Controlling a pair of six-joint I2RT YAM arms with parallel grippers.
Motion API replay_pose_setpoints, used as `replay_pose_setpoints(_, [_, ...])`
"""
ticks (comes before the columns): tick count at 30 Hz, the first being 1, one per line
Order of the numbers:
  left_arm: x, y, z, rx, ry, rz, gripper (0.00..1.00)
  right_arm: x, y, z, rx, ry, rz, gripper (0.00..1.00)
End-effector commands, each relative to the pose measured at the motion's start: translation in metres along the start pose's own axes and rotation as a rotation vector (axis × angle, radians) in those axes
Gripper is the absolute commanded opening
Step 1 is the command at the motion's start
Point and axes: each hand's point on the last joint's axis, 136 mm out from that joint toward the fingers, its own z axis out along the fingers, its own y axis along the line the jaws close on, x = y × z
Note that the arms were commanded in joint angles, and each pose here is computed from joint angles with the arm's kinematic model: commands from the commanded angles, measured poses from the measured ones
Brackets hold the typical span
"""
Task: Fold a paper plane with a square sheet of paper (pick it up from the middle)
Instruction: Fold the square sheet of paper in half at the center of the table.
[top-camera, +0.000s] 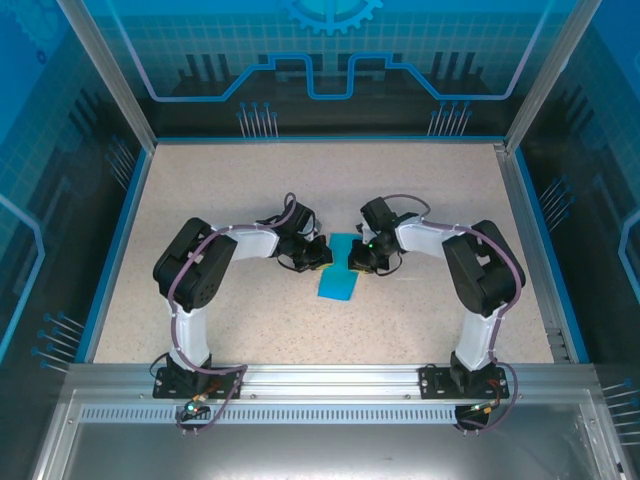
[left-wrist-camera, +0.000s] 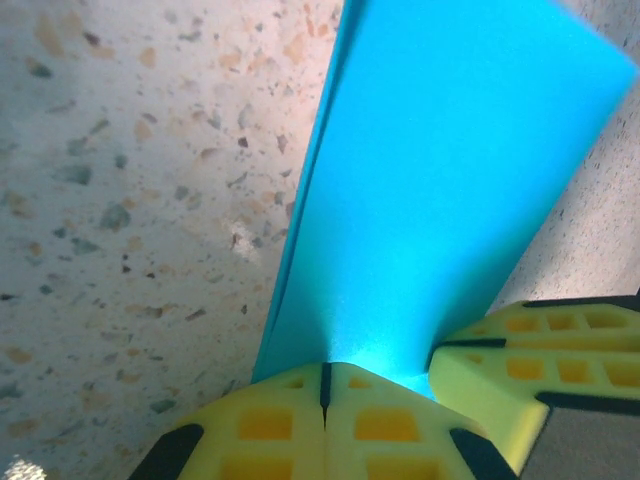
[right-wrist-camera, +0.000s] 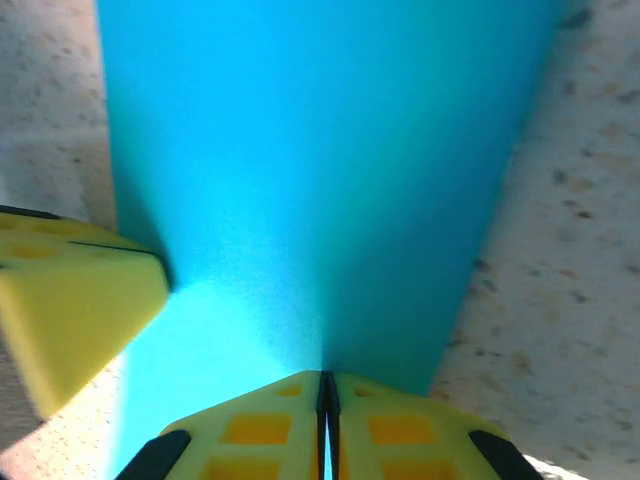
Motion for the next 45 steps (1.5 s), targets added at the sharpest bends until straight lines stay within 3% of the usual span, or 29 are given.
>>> replay_pose_setpoints(1, [0.043,0.085,0.022,-0.253,0.123,-0.114,0.04,0.007,-0.019,0.007,-0.005,0.016,0.004,0.11])
replay_pose_setpoints(8, [0.045,0.087,0.022,-0.250,0.126,-0.116,0.04,0.018,-0.039,0.008,-0.048,-0.018,0.027,0.10])
replay_pose_setpoints(14, [0.043,0.082,0.022,-0.234,0.123,-0.107,0.03,-0.012,0.017,-0.034,-0.177,-0.144,-0.088,0.12])
replay_pose_setpoints(18, [0.042,0.081,0.022,-0.232,0.124,-0.105,0.04,-0.018,0.030,-0.020,-0.191,-0.120,-0.103,0.13])
replay_pose_setpoints(26, [0.044,0.085,0.021,-0.255,0.130,-0.116,0.03,-0.023,0.003,0.011,-0.190,-0.104,-0.044,0.13])
replay_pose_setpoints(36, [0.052,0.098,0.019,-0.306,0.148,-0.137,0.03,-0.035,-0.046,-0.004,-0.222,-0.191,0.057,0.13])
replay_pose_setpoints(40, [0.050,0.095,0.020,-0.296,0.146,-0.134,0.03,-0.050,-0.031,-0.026,-0.232,-0.255,0.037,0.14])
replay_pose_setpoints(45, [0.048,0.089,0.020,-0.279,0.145,-0.128,0.03,-0.052,0.016,-0.035,-0.219,-0.271,-0.073,0.14])
